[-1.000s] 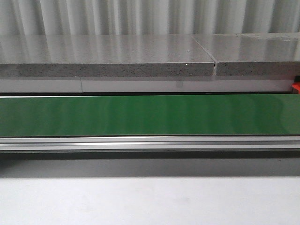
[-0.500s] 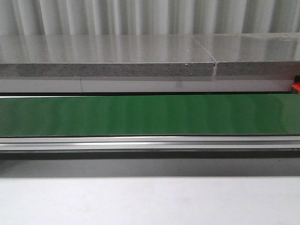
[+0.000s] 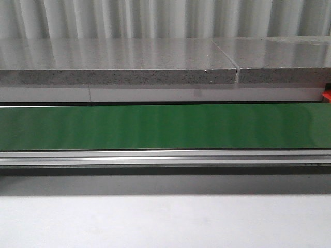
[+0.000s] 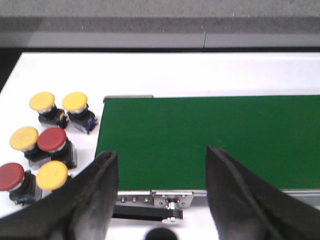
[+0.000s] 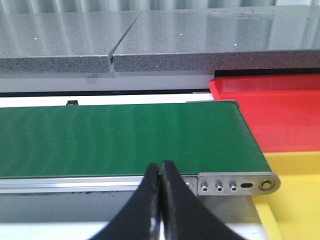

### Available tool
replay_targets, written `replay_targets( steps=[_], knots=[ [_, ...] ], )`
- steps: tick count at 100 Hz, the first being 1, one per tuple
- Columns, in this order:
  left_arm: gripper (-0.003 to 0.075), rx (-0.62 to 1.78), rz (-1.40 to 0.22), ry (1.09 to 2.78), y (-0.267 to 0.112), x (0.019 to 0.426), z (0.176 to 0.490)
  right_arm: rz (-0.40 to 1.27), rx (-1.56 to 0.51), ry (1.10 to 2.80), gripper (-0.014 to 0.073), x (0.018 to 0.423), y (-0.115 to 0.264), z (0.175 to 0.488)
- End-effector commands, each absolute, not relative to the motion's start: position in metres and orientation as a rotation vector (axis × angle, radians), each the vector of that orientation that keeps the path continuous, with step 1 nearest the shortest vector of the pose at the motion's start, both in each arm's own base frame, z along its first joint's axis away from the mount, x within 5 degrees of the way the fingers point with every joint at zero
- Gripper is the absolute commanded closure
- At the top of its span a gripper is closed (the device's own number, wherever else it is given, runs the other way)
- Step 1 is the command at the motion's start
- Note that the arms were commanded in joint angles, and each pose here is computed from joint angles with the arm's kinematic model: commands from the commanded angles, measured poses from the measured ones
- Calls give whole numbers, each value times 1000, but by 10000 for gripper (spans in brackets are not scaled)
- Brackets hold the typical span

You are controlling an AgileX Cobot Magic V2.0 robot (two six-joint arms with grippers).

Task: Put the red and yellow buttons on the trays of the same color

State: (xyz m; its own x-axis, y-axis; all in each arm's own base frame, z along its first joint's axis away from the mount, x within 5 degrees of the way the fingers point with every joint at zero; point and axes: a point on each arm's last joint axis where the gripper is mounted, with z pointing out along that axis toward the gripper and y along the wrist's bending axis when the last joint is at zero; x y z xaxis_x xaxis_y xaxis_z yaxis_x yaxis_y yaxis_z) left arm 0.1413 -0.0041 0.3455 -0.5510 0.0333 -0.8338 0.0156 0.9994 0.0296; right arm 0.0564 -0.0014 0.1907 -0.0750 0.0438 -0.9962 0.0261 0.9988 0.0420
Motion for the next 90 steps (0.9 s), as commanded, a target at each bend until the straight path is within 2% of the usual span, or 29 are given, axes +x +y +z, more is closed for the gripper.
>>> replay_targets(
  steps=[1, 29, 46, 67, 90],
  knots=[
    [332, 3, 11, 2150, -5, 158, 361, 12, 40, 1543, 662, 55, -1, 204],
    [332, -161, 10, 2338, 7, 203, 360, 12, 40, 1543, 662, 55, -1, 204],
    [332, -374, 2, 2473, 34, 222, 345, 12, 40, 1543, 662, 55, -1, 204],
    [332, -682, -111, 2597, 70, 239, 323, 12, 40, 1543, 662, 55, -1, 204],
    [332, -796, -118, 2655, 94, 255, 314, 12, 40, 1543, 662, 55, -1, 204]
  ],
)
